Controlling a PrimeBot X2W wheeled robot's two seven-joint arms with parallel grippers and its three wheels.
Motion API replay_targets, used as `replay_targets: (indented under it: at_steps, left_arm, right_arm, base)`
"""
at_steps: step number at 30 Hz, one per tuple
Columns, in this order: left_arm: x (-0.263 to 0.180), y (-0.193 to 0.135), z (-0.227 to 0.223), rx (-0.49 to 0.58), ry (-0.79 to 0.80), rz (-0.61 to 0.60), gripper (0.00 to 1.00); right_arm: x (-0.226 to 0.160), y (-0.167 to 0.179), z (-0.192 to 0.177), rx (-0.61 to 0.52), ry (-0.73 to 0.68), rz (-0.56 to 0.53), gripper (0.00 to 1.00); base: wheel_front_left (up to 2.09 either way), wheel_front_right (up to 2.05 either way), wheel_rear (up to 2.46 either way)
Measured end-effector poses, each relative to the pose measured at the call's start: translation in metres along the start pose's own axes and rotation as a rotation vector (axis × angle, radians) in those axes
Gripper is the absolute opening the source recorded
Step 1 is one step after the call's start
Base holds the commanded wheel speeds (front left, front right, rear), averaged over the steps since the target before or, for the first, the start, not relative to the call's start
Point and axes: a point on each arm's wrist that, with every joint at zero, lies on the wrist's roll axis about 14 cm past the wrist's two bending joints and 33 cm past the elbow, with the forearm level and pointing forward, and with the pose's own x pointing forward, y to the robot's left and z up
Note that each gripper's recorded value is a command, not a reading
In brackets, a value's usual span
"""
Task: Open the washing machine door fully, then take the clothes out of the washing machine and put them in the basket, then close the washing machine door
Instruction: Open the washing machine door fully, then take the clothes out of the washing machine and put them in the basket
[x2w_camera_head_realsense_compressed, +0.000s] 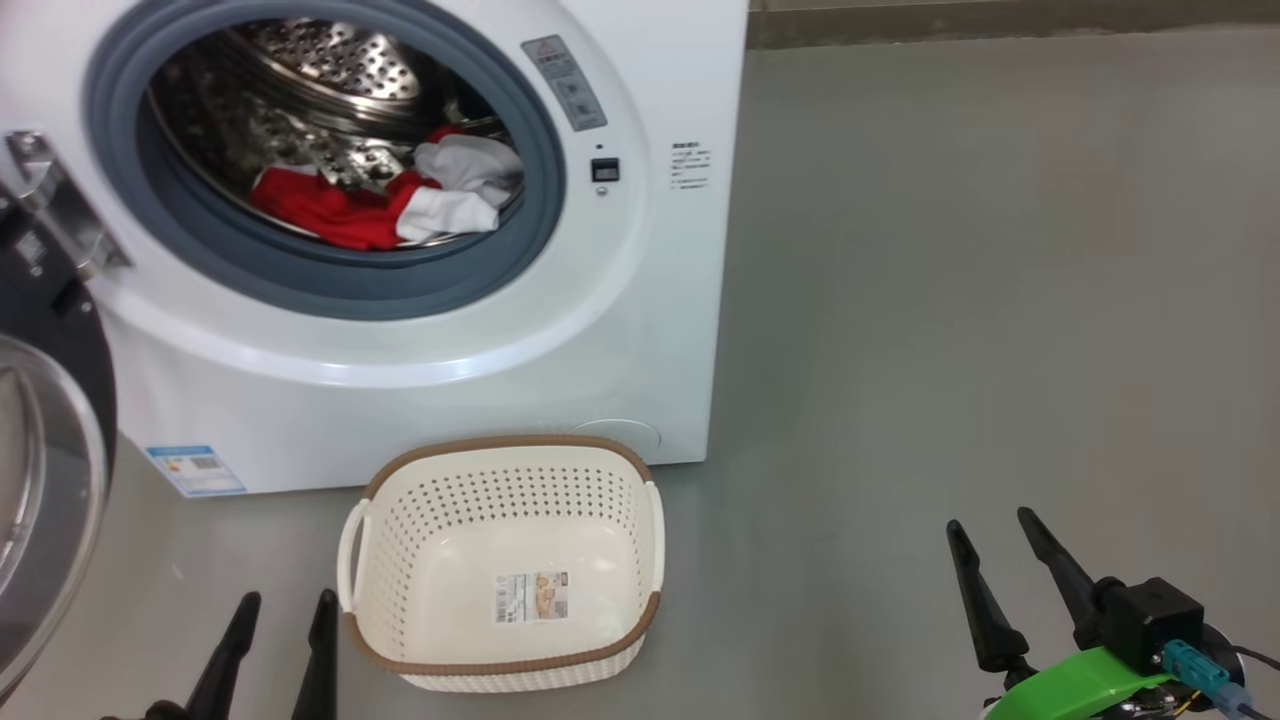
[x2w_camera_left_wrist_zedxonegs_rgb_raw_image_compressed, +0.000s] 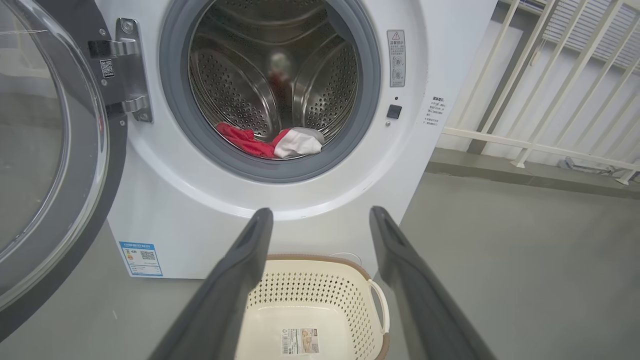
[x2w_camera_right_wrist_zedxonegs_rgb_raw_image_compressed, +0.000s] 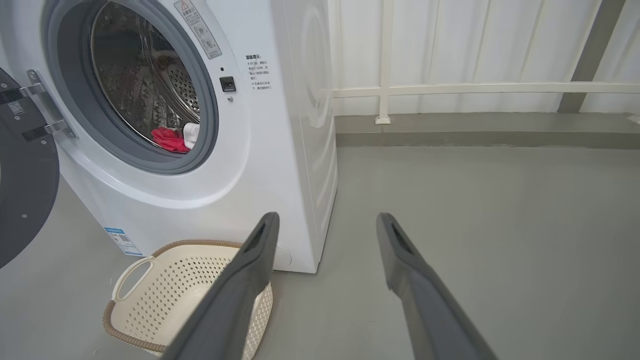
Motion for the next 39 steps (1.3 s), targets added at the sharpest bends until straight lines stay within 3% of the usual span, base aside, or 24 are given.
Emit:
replay_targets:
  at_steps: [11,39]
  left_arm:
    - [0.006,-0.015,-0.002,0.004,0.007,-0.053,1.00]
    - [0.007,-0.004,-0.001,0.018,0.011,-0.032,1.00]
  right_arm:
    - [-0.008,-0.016,0.003,0.010,-0.013,-0.053,1.00]
    - [-0.001,-0.009,-0.005,0.020,0.010,-0.037,1.00]
  base:
    - [0.00,0.00,0.00]
    - [0.25,-0.25,0.00]
